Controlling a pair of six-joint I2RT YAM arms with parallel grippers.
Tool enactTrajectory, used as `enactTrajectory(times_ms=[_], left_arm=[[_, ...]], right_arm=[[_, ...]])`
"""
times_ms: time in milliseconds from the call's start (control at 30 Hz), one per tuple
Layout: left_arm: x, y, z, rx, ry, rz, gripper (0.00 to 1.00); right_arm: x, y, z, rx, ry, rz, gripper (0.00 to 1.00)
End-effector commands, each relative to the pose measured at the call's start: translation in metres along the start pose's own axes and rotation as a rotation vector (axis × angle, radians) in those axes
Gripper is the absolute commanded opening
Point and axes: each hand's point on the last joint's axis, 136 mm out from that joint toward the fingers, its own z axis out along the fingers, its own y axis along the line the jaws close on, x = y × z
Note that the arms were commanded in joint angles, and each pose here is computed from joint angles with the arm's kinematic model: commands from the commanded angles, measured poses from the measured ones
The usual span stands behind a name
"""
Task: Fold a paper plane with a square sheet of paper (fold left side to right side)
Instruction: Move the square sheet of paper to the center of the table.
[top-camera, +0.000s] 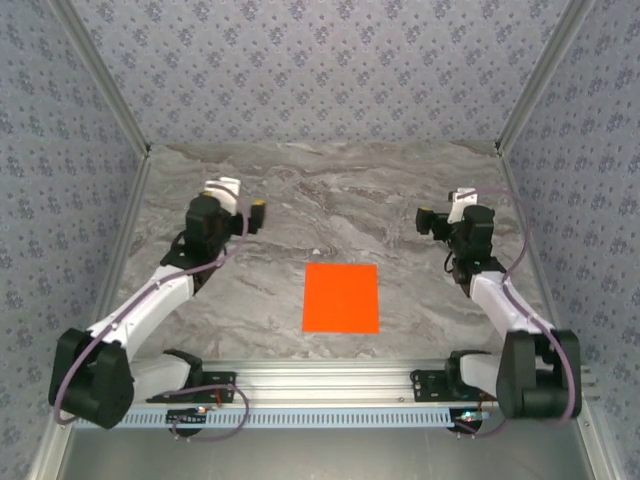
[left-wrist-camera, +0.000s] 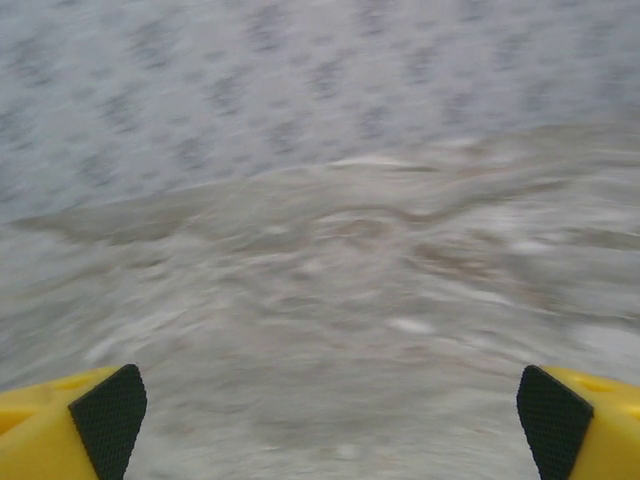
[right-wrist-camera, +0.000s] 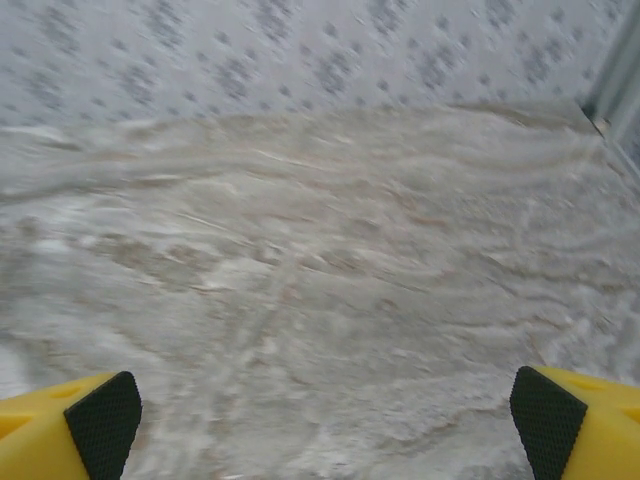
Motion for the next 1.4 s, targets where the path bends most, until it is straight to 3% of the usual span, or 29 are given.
enactTrajectory(times_ms=[0,167,367,767,1367], left_arm=[[0.056,-0.061,-0.019,0.135,0.269,0.052,0.98],[0.098,-0.166,-0.042,0.343,0.450,0.121,0.98],[0.140,-0.225,-0.038,0.409,0.633,0.148,0.98],[0.183,-0.248,-0.018,0.356,0.854,0.185,0.98],[0.214,-0.266,-0.003,0.325,1.029,0.167,0.98]], right_arm=[[0.030,0.026,-0.024,-0.042,0.175,-0.004,1.00],[0.038,0.048,-0.047,-0.075,0.219,0.002,1.00],[0.046,0.056,-0.054,-0.055,0.247,-0.041,1.00],[0.052,0.058,-0.055,-0.034,0.260,-0.088,1.00],[0.061,0.061,-0.049,-0.036,0.294,-0.126,1.00]])
